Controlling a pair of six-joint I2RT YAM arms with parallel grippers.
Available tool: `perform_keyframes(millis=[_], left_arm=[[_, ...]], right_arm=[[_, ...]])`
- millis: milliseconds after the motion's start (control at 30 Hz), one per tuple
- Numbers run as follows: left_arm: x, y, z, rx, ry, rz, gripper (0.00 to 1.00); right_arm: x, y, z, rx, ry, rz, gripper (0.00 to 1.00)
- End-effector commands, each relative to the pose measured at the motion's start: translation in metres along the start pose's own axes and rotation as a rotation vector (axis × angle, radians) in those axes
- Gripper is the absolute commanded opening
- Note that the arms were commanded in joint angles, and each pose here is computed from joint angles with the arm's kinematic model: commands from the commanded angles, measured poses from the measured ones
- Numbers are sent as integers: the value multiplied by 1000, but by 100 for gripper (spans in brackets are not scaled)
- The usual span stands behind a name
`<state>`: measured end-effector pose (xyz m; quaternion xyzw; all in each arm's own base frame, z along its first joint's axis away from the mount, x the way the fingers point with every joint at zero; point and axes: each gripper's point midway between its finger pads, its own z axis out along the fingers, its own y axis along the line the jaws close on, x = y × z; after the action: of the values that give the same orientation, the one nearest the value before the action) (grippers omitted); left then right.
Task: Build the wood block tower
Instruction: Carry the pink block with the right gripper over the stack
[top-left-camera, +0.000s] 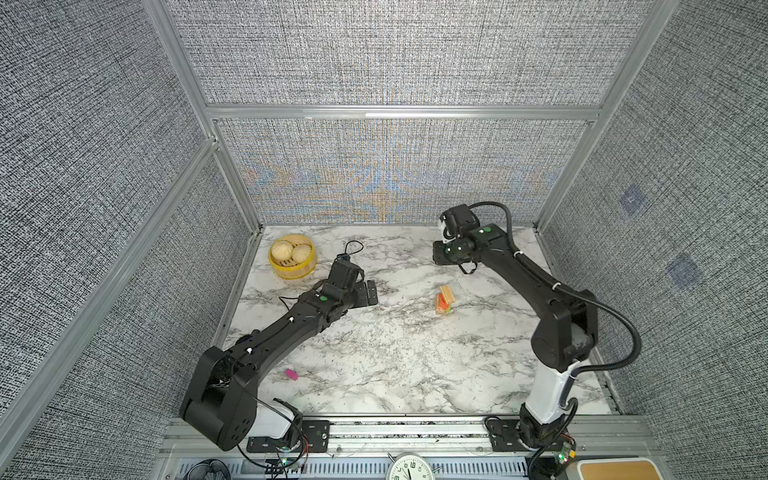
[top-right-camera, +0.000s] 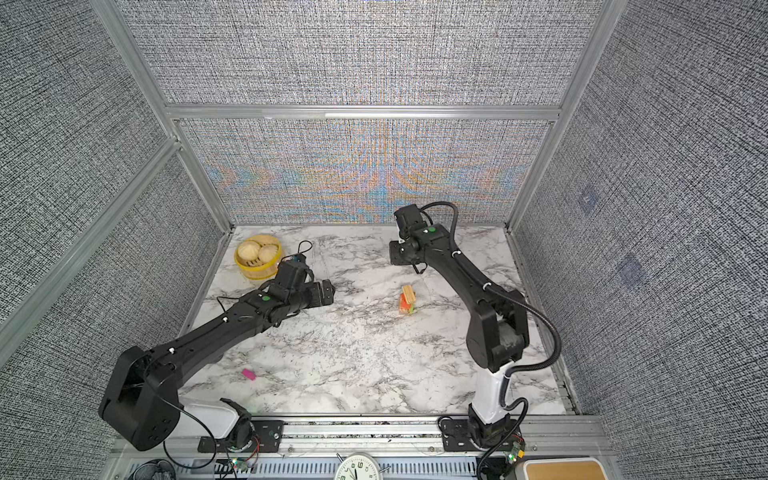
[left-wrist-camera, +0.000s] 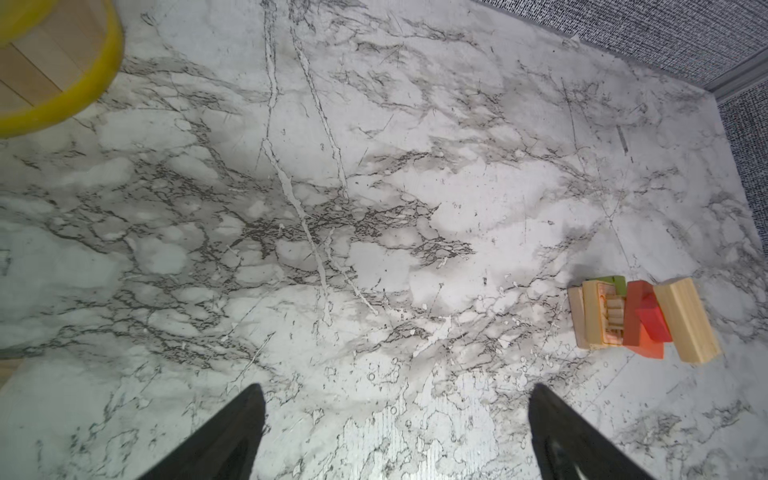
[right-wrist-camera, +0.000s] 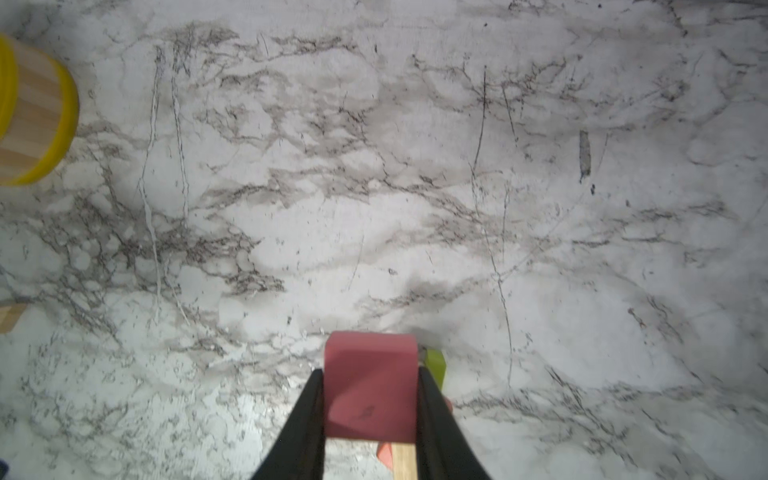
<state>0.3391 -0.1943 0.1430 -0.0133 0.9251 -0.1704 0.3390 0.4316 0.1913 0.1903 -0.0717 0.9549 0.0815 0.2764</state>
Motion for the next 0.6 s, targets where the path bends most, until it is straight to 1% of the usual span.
perform_keyframes(millis=[0,200,367,567], left_arm=[[-7,-3,-2,-9,-27,32,99],[-3,-4,4,-16,-25,40,99],[2,0,7,-36,-9,44,99],[4,2,9,-44,-6,44,99]], right_arm=[[18,-1,-10,-21,10,-9,27],[52,-7,-17,-29,40,-3,27],[67,-5,-16,-29,73,-28,27],[79,-7,-5,-14,117,-40,27]])
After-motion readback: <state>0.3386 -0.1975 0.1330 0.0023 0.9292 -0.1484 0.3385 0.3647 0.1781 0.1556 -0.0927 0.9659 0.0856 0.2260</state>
